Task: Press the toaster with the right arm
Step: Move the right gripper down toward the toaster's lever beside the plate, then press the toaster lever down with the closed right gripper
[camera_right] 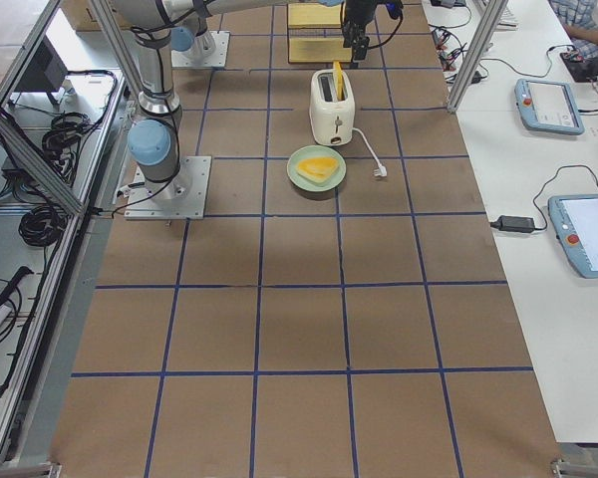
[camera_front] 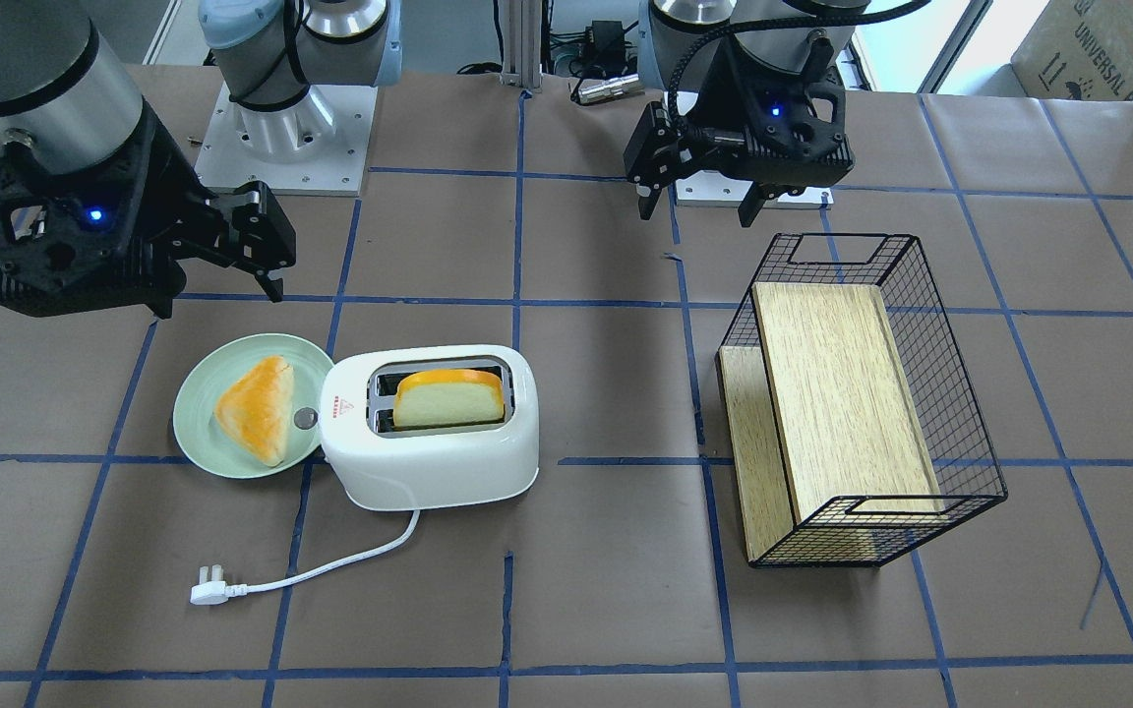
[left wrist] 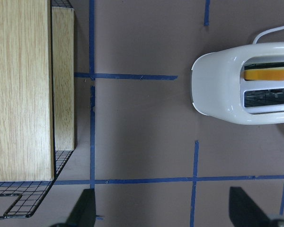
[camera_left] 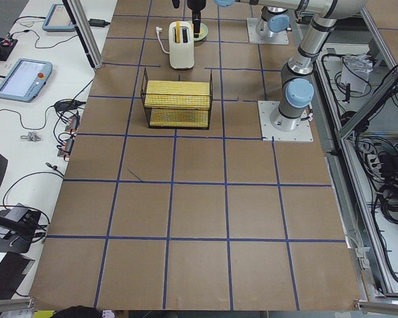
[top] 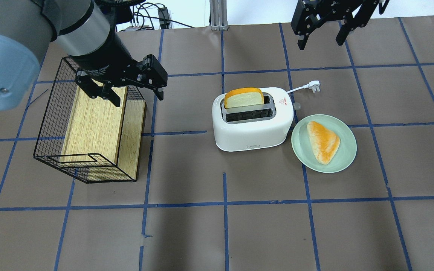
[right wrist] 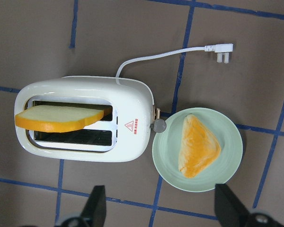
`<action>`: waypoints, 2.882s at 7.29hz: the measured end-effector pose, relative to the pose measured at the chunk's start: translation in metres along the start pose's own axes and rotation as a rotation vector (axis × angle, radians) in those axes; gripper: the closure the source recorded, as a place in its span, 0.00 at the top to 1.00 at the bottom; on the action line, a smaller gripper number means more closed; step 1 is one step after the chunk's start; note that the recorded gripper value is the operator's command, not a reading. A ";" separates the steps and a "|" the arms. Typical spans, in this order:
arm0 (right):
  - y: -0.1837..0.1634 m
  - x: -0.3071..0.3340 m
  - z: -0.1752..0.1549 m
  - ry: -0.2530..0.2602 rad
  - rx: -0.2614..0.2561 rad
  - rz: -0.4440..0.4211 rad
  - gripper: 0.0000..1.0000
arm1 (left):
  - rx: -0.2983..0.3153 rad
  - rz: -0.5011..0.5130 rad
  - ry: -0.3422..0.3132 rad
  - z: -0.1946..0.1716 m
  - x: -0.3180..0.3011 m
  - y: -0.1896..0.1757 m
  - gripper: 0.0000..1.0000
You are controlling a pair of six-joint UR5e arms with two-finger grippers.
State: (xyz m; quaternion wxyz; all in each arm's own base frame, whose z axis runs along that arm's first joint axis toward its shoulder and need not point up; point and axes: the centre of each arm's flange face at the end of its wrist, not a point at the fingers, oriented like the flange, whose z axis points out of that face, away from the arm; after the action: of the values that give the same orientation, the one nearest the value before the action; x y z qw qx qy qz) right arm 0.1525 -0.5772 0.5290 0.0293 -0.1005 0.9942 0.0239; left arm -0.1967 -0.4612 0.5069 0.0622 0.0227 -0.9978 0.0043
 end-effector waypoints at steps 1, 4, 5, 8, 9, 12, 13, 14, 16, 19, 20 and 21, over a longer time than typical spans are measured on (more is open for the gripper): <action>-0.002 -0.002 0.002 0.005 -0.002 -0.085 0.25 | 0.000 0.000 0.000 0.000 0.000 0.000 1.00; -0.003 -0.005 0.005 0.014 -0.003 -0.383 0.13 | 0.000 0.000 0.000 0.000 0.000 0.000 1.00; -0.006 -0.004 0.010 0.014 -0.005 -0.516 0.08 | 0.000 0.000 0.000 0.000 0.000 0.000 1.00; -0.008 -0.001 0.039 0.016 -0.036 -0.680 0.07 | 0.001 0.000 0.000 0.000 0.000 0.000 1.00; -0.008 0.001 0.057 0.022 -0.036 -0.722 0.07 | 0.001 0.000 0.000 0.000 0.000 0.000 1.00; -0.006 0.006 0.103 0.057 -0.032 -0.883 0.06 | 0.000 0.000 0.000 0.000 0.000 0.000 1.00; -0.002 0.010 0.114 0.096 -0.053 -0.984 0.06 | 0.000 0.000 0.000 0.000 0.000 0.000 1.00; 0.002 0.012 0.125 0.122 -0.062 -1.068 0.06 | 0.000 0.000 0.000 0.000 0.000 0.000 1.00; 0.009 0.006 0.150 0.126 -0.072 -1.144 0.05 | 0.000 0.000 0.000 0.000 0.000 0.000 1.00; 0.017 -0.005 0.172 0.087 -0.078 -1.190 0.04 | 0.000 0.000 0.000 0.000 0.000 0.000 1.00; 0.018 -0.006 0.177 0.086 -0.072 -1.209 0.05 | 0.000 0.000 0.000 0.000 0.000 0.000 1.00; 0.018 -0.006 0.184 0.097 -0.059 -1.242 0.05 | 0.000 0.000 0.000 0.000 0.000 0.000 1.00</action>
State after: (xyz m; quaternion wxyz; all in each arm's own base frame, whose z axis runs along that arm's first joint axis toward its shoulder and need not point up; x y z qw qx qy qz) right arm 0.1649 -0.5484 0.3470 -0.0104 -0.6617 0.7493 0.0251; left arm -0.1967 -0.4612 0.5069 0.0622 0.0227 -0.9978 0.0043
